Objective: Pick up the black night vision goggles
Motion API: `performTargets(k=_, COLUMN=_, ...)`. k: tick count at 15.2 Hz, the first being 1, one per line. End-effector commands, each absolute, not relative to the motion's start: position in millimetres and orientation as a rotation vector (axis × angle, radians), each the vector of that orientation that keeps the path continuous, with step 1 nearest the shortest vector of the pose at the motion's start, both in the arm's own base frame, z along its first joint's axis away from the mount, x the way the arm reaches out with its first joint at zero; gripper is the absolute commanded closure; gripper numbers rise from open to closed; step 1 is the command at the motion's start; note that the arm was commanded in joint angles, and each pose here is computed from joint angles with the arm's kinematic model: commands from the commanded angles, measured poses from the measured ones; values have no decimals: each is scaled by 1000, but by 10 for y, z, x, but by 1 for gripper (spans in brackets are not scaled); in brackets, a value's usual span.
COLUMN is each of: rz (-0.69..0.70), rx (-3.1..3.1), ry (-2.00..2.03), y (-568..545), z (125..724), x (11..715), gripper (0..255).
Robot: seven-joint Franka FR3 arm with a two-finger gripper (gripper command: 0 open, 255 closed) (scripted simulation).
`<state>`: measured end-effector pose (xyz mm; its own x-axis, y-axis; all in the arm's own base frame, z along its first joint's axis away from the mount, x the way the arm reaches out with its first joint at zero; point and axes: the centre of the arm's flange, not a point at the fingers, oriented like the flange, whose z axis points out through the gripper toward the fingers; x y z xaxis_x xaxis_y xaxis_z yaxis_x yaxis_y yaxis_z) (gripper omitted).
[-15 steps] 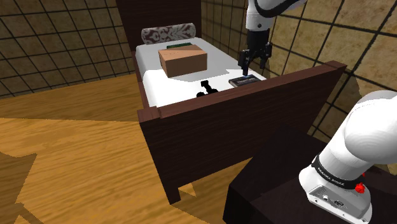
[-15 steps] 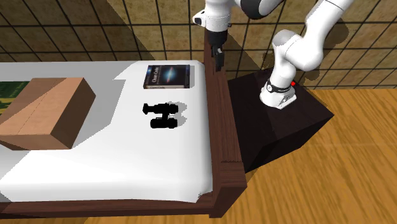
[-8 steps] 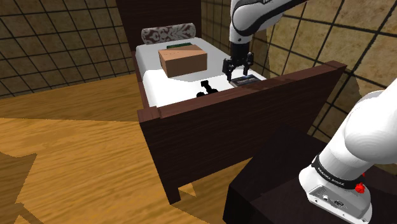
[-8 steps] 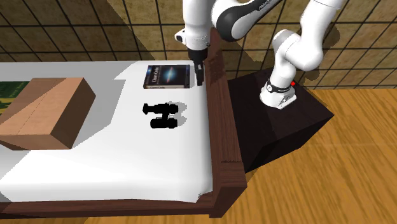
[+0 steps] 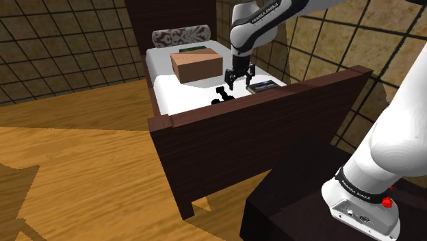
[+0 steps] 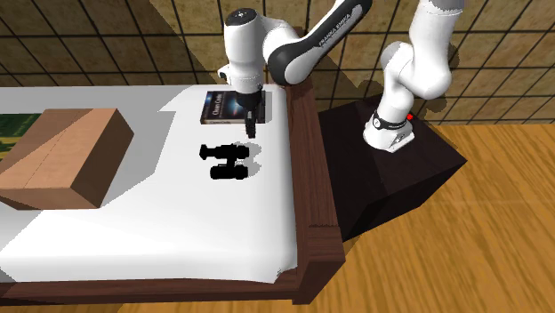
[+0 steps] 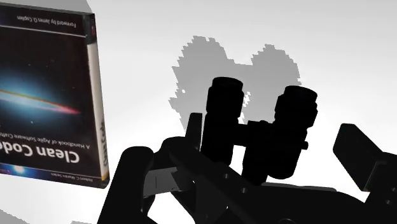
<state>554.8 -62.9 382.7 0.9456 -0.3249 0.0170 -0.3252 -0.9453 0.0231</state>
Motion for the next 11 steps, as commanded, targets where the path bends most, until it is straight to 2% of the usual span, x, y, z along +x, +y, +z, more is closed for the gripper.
performTargets(k=1, rz=37, rx=3073, ry=-530, y=-668, z=3681, x=5749, gripper=0)
performTargets(k=8, rz=93, rx=3072, ry=-584, y=-792, z=3226, x=6489, gripper=0)
performTargets(k=11, rz=98, rx=3071, ry=-589, y=-803, z=3086, x=6548, gripper=0)
